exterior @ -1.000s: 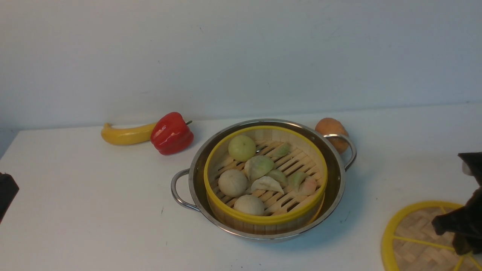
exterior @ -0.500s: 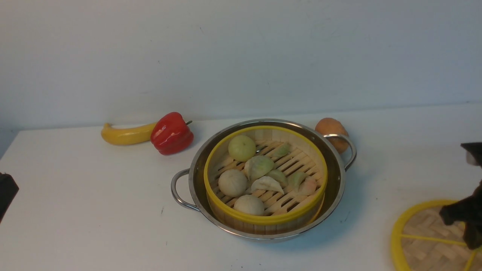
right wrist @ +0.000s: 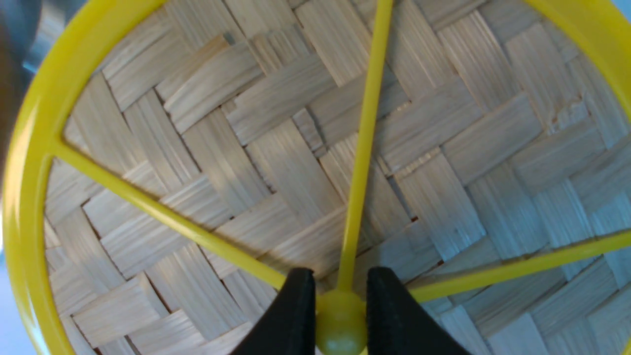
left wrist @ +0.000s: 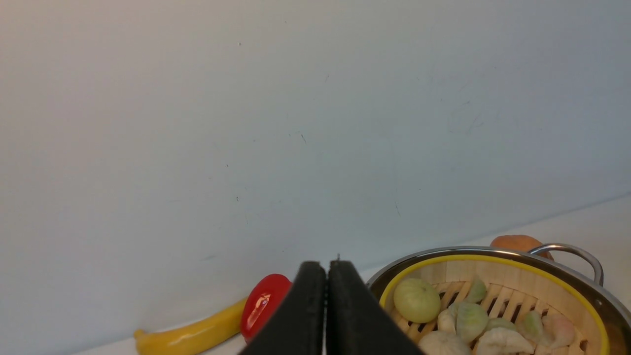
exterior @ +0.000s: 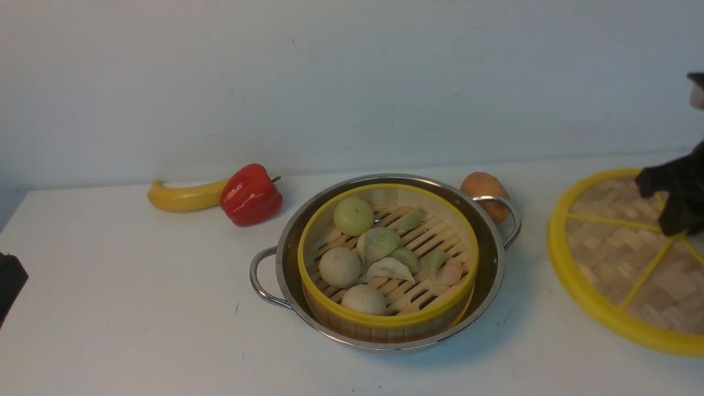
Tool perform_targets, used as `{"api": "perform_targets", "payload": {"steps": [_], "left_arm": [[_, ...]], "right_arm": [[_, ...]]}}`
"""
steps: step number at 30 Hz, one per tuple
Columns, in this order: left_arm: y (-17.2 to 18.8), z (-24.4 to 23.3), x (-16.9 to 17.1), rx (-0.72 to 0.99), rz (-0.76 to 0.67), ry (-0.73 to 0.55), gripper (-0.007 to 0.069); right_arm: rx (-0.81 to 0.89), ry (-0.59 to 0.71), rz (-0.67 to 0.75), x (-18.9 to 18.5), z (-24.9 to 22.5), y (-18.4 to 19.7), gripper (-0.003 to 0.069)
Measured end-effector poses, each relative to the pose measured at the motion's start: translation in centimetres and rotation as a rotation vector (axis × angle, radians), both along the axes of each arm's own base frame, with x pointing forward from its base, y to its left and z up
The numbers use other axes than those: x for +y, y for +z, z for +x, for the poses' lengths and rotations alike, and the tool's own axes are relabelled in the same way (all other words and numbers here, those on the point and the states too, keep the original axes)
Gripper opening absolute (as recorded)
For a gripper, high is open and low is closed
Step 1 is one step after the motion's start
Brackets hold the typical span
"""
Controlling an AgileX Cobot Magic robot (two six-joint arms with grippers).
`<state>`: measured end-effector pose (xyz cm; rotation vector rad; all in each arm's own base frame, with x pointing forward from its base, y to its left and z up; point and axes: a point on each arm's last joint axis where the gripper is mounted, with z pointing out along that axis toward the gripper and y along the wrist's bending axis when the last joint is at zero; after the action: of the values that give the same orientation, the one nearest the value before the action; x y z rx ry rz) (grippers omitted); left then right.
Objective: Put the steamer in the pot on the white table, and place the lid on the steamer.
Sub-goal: 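Move the gripper down to the bamboo steamer lid and grasp its center knob, then place the bamboo steamer lid onto the steamer basket in the pot with the right gripper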
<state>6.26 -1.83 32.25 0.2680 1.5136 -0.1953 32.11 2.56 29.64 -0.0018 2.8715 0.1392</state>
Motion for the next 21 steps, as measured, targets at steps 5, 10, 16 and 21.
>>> {"api": "perform_targets", "payload": {"steps": [5, 10, 16, 21], "left_arm": [[-0.3, 0.0, 0.0, 0.022, 0.025, 0.005, 0.0], [-0.5, 0.0, 0.1, 0.047, 0.053, 0.01, 0.0], [-0.6, 0.0, 0.1, 0.052, 0.06, 0.011, 0.0], [-0.6, 0.0, 0.1, 0.052, 0.062, 0.011, 0.0]], "right_arm": [[-0.048, 0.048, 0.102, 2.6, 1.5, 1.6, 0.0144], [-0.064, 0.158, 0.127, 7.8, 4.3, 1.5, 0.0144], [-0.128, 0.272, 0.174, 15.2, 7.2, 1.8, 0.0144], [-0.153, 0.332, 0.198, 18.7, 7.8, 1.6, 0.0144]]}}
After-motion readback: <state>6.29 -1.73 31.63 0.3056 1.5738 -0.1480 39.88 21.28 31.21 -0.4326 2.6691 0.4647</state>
